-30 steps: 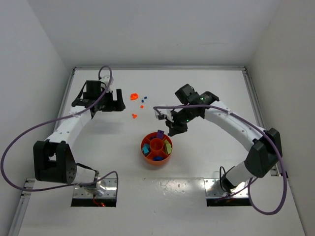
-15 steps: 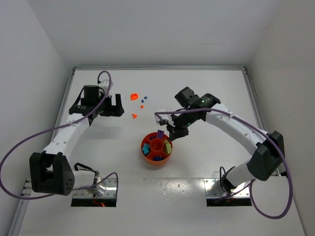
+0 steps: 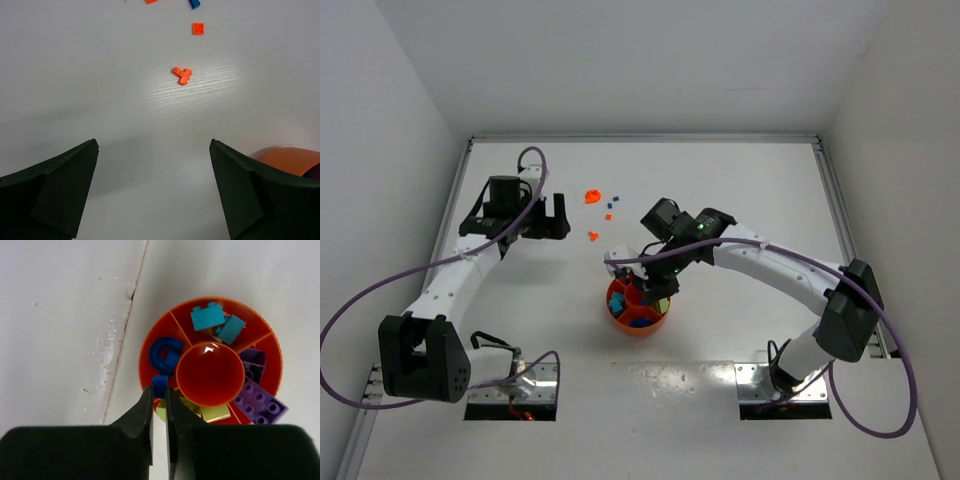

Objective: Sort the legos into containers by color

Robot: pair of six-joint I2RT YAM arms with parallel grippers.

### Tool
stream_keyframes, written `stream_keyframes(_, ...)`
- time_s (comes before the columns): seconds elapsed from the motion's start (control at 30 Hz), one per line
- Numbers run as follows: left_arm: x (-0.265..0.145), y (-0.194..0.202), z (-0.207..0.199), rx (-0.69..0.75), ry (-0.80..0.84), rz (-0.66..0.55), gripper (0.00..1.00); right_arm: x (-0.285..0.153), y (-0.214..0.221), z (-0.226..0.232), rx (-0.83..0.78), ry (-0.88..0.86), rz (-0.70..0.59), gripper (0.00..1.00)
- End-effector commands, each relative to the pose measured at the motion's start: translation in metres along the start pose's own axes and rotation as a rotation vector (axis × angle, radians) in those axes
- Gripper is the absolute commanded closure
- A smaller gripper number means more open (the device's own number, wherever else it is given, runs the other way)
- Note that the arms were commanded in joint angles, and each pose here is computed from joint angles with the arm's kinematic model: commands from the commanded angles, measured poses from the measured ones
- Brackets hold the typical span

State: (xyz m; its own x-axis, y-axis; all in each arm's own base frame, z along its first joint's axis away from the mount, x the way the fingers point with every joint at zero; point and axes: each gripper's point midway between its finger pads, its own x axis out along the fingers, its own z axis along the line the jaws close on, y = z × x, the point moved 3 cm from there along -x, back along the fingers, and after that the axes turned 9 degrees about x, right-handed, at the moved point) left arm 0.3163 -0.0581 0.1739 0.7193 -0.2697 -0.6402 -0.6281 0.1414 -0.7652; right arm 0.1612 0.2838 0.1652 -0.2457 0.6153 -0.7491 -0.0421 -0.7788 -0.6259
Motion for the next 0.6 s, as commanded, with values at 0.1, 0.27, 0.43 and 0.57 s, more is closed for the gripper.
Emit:
stream_keyframes(0.1,-0.005,-0.004,0.003,0.014,-0.019,-0.032,0.0,0.021,-0.008,0.002,-0.072,0.013,0.051,1.0)
stream_keyframes(0.27,-0.008,-0.006,0.004,0.016,-0.029,-0.04,0.0,0.039,-0.005,-0.006,-0.029,-0.031,0.131,1.0)
stream_keyframes(0.43,-0.008,-0.006,0.004,0.016,-0.029,-0.04,0.0,0.042,-0.001,-0.004,-0.021,-0.014,0.138,1.0)
stream_keyframes(0.57,-0.008,-0.006,0.004,0.016,-0.029,-0.04,0.0,0.042,0.004,-0.006,-0.017,0.0,0.159,0.9)
